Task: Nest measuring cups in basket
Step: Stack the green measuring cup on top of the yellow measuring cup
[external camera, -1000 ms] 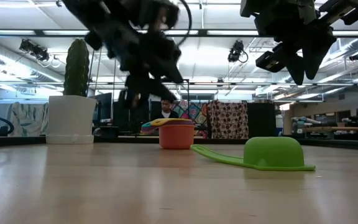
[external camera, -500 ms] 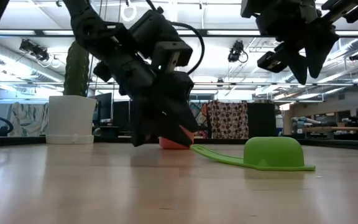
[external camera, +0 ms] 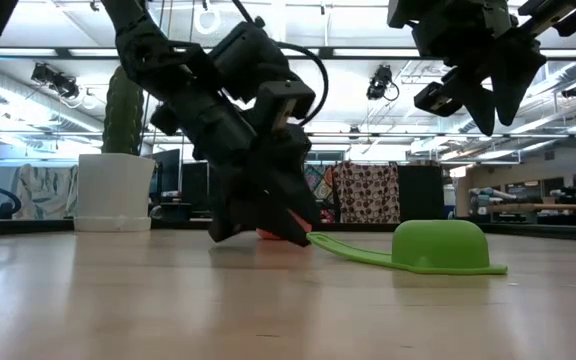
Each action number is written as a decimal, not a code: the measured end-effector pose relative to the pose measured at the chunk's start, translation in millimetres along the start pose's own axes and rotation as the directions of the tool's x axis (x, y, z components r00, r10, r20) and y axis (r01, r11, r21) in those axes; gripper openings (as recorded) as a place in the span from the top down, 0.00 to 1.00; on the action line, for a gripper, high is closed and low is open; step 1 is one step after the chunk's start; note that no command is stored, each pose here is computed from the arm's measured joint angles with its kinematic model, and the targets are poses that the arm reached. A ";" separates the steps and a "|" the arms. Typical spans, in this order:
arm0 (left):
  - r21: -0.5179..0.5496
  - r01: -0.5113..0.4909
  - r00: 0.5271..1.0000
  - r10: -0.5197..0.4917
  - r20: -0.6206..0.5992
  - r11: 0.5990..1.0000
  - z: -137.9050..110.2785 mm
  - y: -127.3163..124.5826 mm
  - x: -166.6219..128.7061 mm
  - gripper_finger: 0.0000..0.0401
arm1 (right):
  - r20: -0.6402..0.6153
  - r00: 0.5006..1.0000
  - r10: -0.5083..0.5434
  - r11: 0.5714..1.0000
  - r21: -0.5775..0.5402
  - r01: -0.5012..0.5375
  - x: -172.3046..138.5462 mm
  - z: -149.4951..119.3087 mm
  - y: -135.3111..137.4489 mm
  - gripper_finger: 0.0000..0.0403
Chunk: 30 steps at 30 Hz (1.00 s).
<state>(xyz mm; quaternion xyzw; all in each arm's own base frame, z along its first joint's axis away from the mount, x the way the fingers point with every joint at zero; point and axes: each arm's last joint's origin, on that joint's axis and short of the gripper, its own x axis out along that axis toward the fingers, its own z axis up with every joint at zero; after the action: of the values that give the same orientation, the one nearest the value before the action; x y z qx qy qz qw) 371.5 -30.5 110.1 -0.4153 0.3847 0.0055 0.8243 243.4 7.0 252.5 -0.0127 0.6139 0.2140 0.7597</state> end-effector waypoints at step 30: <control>0.043 0.049 0.999 -0.050 0.010 0.998 -5.0 -2.8 9.8 0.69 | -0.008 0.999 -0.037 0.999 0.002 0.037 0.0 0.0 -1.2 0.78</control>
<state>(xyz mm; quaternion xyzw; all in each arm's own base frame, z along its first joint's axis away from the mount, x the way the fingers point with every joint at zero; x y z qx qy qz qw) 376.1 -38.8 103.9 -0.4071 0.3699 -0.0209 0.8349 243.8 5.9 252.2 -0.0241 0.6170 0.1991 0.7610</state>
